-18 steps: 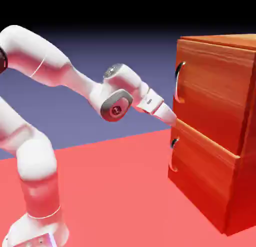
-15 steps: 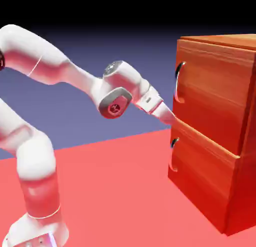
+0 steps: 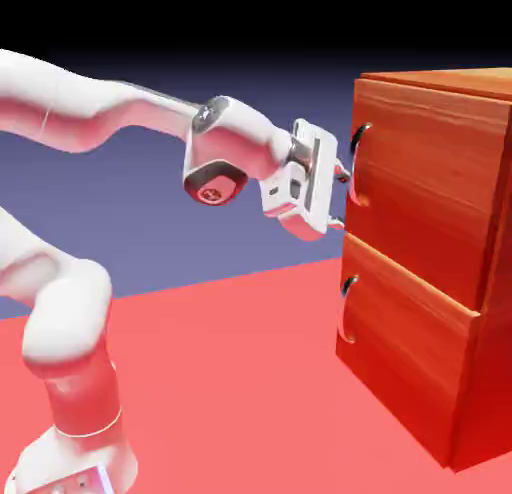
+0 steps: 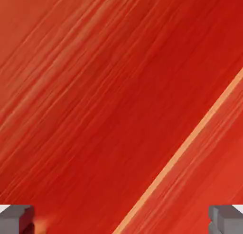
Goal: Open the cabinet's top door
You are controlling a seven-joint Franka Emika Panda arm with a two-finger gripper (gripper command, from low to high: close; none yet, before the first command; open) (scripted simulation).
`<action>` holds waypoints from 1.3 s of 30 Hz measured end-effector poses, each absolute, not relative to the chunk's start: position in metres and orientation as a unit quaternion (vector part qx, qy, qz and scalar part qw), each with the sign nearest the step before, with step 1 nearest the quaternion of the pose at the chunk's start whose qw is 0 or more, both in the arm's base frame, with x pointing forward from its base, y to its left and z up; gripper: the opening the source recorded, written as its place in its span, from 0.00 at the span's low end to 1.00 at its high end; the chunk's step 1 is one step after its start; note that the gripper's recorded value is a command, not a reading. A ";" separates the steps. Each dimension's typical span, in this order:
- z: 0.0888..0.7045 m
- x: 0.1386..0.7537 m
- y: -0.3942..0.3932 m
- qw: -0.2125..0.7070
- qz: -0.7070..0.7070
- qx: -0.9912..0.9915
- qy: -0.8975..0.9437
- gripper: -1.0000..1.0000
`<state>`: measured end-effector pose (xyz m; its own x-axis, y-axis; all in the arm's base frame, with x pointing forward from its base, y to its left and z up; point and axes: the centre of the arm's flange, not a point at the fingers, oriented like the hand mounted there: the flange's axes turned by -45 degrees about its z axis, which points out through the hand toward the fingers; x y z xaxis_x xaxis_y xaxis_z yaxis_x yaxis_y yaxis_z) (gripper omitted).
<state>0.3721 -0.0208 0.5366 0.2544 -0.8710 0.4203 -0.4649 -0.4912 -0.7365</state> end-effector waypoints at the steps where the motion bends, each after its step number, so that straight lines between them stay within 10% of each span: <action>1: 0.539 0.371 -0.020 0.255 -0.418 -0.740 0.460 0.50; 39: 0.516 0.386 0.071 0.678 -0.094 -0.078 0.725 0.50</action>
<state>0.3855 0.0714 0.5158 -0.0683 -0.2411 -0.9681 0.0141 0.9700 -0.2426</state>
